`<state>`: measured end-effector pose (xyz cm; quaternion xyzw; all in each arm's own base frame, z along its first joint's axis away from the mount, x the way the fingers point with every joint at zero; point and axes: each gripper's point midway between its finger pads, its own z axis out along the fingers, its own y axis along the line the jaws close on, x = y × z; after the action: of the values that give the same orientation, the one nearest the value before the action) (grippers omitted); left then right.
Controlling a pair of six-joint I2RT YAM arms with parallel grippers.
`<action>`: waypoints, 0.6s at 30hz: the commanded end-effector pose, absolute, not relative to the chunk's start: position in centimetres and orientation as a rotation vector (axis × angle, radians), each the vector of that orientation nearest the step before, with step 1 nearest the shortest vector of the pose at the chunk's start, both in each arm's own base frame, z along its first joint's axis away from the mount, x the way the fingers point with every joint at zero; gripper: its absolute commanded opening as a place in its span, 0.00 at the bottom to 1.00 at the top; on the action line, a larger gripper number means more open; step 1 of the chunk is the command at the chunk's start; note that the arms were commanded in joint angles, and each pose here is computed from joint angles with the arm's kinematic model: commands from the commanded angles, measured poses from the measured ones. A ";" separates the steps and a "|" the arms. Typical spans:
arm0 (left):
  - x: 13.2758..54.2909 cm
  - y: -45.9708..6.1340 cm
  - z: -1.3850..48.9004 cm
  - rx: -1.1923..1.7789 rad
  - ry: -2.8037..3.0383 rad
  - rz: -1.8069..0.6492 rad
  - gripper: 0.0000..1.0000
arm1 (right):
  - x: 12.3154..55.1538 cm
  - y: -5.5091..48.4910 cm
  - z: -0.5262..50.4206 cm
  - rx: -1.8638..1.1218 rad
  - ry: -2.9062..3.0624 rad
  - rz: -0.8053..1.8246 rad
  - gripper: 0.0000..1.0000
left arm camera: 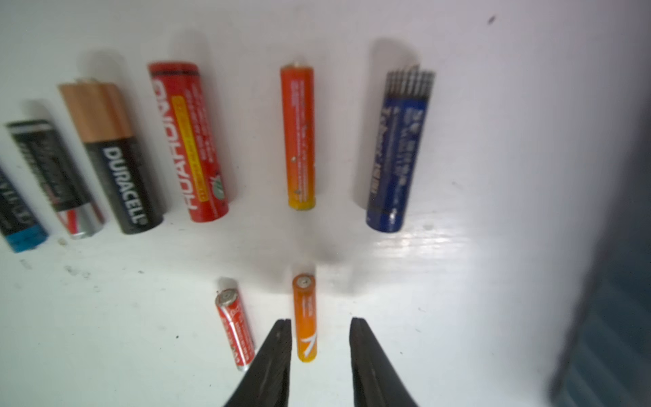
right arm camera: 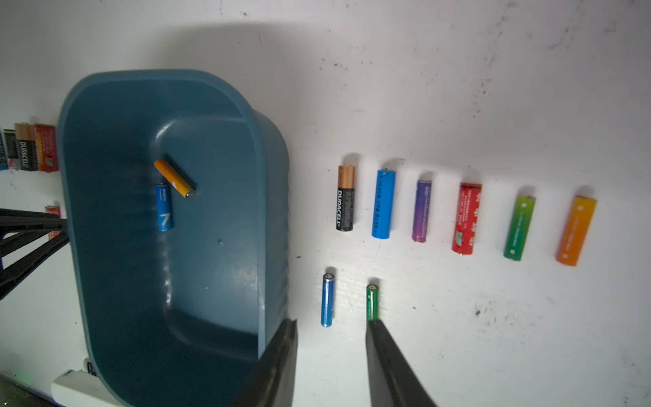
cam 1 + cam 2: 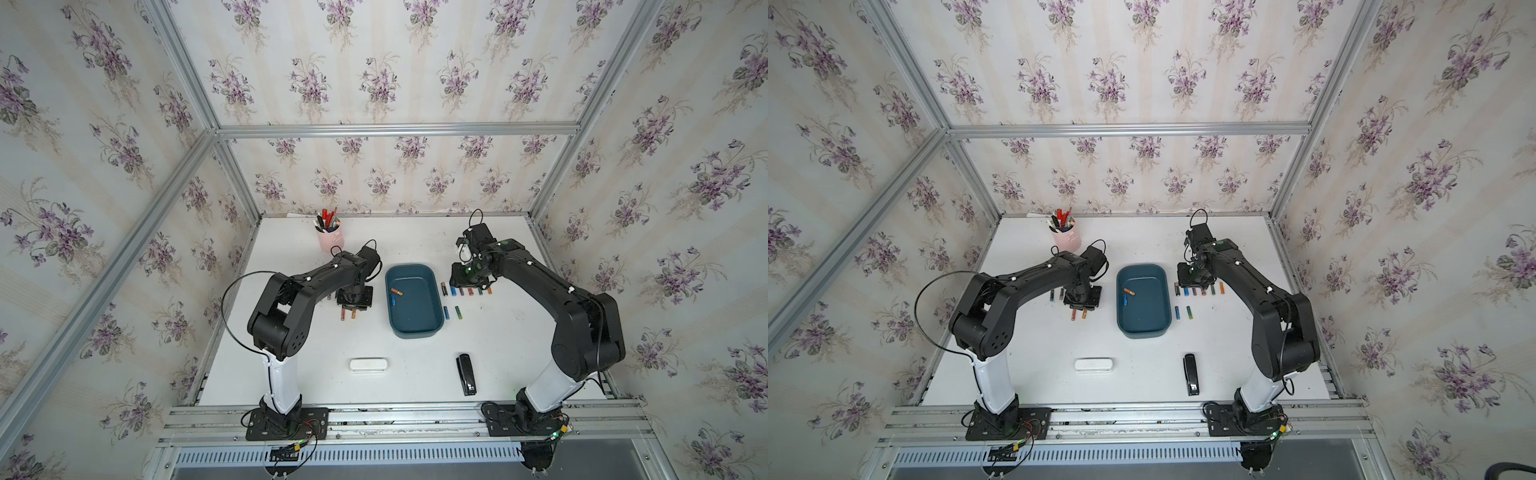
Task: Take the batteries out of the storage box
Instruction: Adjust the battery at the center of the board.
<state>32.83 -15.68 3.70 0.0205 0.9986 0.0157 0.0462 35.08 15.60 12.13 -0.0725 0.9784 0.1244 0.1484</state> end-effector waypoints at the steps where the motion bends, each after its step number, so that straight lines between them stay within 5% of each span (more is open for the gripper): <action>1: 32.8 -15.6 5.2 0.069 3.041 0.038 0.35 | 35.1 16.5 13.6 -0.214 2.789 0.370 0.38; 10: 33.0 -15.0 8.2 -0.002 3.014 -0.144 0.40 | 34.4 26.9 12.7 -0.506 2.750 0.417 0.39; 18: 30.9 -12.2 8.5 -0.063 3.030 -0.183 0.44 | 36.7 30.4 8.3 -0.680 2.721 0.367 0.39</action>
<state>31.70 -12.63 8.27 -0.0263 0.9963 -0.0549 0.0606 35.50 29.37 8.13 -0.2136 0.9596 0.1277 0.1311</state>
